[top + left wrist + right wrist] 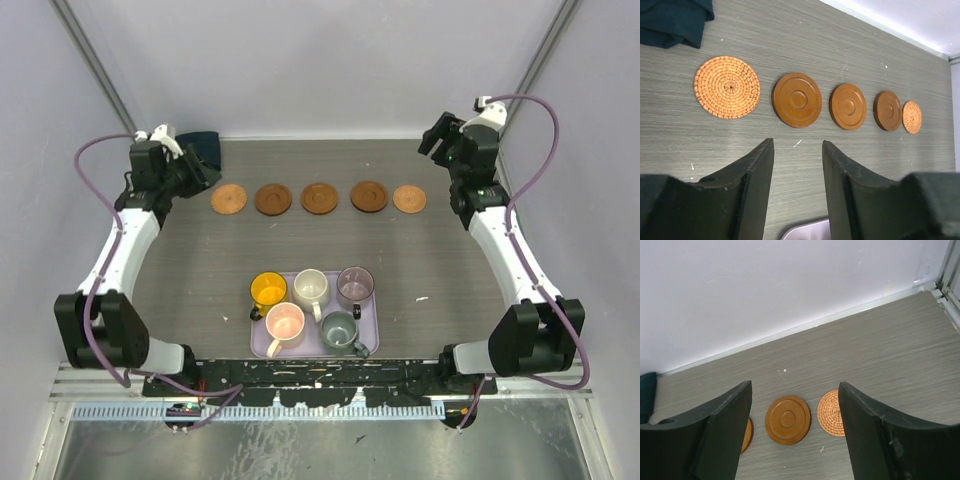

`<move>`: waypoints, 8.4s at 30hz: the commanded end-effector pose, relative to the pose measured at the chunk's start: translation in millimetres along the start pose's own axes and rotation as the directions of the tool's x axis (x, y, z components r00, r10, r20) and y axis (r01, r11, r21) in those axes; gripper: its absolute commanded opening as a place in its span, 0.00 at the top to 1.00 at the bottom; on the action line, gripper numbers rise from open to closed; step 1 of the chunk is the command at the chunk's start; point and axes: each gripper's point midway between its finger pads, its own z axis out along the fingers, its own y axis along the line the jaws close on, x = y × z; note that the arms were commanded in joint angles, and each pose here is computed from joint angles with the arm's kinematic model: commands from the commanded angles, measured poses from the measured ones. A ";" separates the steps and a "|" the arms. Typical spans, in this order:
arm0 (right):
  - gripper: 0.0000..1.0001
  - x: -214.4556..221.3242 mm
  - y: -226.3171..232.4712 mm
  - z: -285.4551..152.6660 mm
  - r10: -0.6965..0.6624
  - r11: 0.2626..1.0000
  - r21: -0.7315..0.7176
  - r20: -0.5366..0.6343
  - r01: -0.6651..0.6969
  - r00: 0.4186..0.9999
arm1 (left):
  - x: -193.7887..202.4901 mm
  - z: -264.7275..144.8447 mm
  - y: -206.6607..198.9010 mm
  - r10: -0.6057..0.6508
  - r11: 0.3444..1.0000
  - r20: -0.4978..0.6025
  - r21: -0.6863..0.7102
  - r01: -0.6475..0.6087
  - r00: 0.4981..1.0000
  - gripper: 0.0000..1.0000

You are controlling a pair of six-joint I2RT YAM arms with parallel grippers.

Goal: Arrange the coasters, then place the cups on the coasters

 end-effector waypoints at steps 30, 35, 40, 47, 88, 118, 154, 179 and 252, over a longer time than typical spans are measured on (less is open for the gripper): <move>0.37 214.1 30.7 -185.2 -0.156 0.988 -0.094 -0.517 0.125 0.842 | 137.6 -100.6 -50.5 0.255 0.955 -0.042 0.167 -0.244 0.966 0.37; 0.34 230.2 39.6 -216.4 -0.159 0.986 -0.137 -0.570 0.098 0.806 | 157.9 -102.3 -47.4 0.252 0.957 -0.090 0.172 -0.234 0.964 0.37; 0.30 251.1 47.1 -237.8 -0.179 0.981 -0.174 -0.613 0.089 0.770 | 163.6 -101.8 -46.0 0.252 0.958 -0.107 0.170 -0.232 0.962 0.37; 0.28 284.9 64.2 -262.4 -0.224 0.968 -0.240 -0.669 0.078 0.709 | 168.6 -100.2 -44.0 0.266 0.956 -0.129 0.164 -0.244 0.955 0.36; 0.50 348.8 36.7 -250.1 -0.255 0.961 -0.116 -0.727 0.251 0.638 | 174.7 -95.6 -45.5 0.268 0.955 -0.135 0.165 -0.245 0.954 0.34; 0.81 355.1 33.7 -236.3 -0.218 0.967 -0.057 -0.688 0.247 0.692 | 172.6 -97.3 -44.6 0.262 0.956 -0.106 0.163 -0.243 0.959 0.32; 0.99 215.2 38.1 -143.3 -0.355 0.925 0.005 -0.354 0.381 0.865 | 155.5 -108.5 -54.5 0.246 0.954 -0.029 0.182 -0.237 0.969 0.31; 0.99 154.4 -45.8 43.9 -0.239 0.957 0.091 -0.293 0.276 0.926 | 148.1 -79.9 -57.9 0.206 0.970 -0.046 0.138 -0.198 0.977 0.31; 0.79 207.6 -82.5 59.3 -0.300 0.930 0.066 -0.436 0.362 0.849 | 162.5 -67.5 -46.7 0.198 0.976 -0.087 0.109 -0.189 0.976 0.30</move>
